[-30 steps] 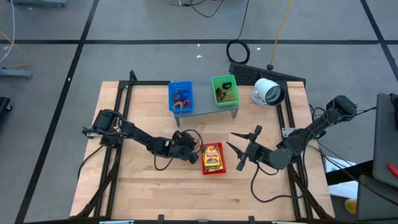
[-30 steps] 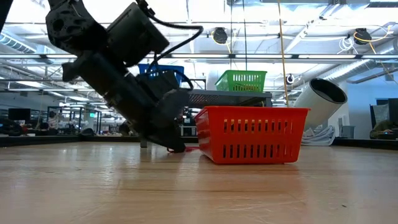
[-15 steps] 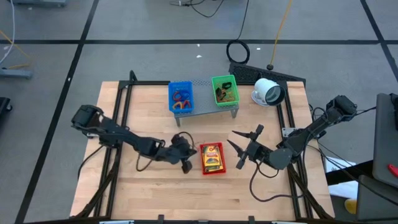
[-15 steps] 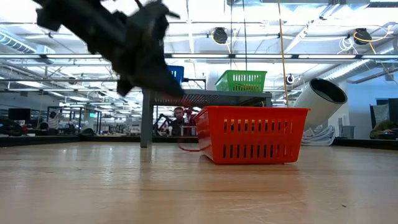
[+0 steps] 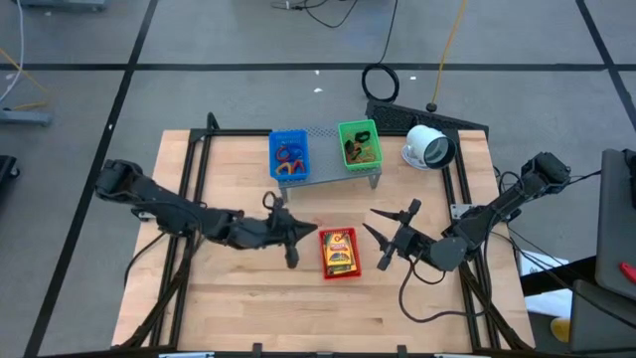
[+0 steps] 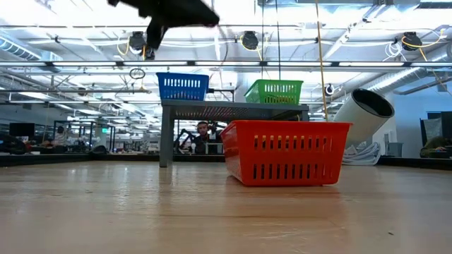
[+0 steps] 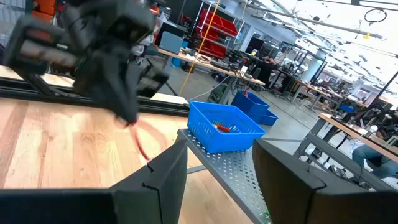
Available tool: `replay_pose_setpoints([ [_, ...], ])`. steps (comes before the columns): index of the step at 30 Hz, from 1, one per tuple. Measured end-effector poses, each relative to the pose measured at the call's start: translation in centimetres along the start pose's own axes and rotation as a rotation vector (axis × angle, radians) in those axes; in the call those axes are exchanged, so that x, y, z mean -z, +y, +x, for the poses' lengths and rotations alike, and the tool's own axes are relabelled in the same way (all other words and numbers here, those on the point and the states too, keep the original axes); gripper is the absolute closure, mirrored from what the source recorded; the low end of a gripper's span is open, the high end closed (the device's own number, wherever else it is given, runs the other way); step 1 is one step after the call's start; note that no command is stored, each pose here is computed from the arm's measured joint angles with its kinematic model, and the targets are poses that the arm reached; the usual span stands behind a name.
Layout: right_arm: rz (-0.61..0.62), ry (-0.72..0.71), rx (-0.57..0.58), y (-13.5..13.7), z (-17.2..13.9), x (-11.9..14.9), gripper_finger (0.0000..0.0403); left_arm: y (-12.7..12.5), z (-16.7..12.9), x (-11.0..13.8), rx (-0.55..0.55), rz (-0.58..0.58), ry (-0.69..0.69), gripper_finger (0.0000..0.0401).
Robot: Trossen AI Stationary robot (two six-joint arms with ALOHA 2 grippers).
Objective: Pick & Place Office Desk Supplies
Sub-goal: Put the red rubber band into the green bin on the shelf
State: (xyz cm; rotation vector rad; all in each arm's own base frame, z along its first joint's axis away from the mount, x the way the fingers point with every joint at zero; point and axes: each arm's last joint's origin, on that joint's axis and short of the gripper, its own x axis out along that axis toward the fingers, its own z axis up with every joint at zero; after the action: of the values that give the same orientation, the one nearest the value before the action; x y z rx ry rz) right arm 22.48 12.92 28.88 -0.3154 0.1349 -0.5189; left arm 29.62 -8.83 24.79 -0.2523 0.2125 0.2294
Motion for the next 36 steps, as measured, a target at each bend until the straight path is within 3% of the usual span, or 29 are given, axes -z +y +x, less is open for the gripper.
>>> replay_pose_setpoints([
  [9, 0.017, -0.006, -0.003, 0.0, 0.0, 0.2, 0.0232, 1.4, 1.4, -7.5, -0.023, 0.142, -0.09, 0.0401],
  [14, 0.008, -0.003, -0.004, 0.1, 0.0, 0.6, 0.0232, 3.7, 2.0, -11.5, -0.103, 0.19, -0.104, 0.0401],
  [21, 0.016, -0.008, -0.003, 0.1, 0.0, 0.6, 0.0232, 8.4, 2.3, -15.8, -0.104, 0.164, -0.127, 0.0401],
  [26, 0.021, -0.025, 0.001, 0.0, 0.0, 0.3, 0.0232, 11.6, 3.0, -17.1, -0.095, 0.121, -0.134, 0.0401],
  [36, 0.016, -0.025, 0.001, 0.0, 0.0, 0.3, 0.0232, 14.6, 8.6, -16.8, -0.069, 0.102, -0.062, 0.0401],
])
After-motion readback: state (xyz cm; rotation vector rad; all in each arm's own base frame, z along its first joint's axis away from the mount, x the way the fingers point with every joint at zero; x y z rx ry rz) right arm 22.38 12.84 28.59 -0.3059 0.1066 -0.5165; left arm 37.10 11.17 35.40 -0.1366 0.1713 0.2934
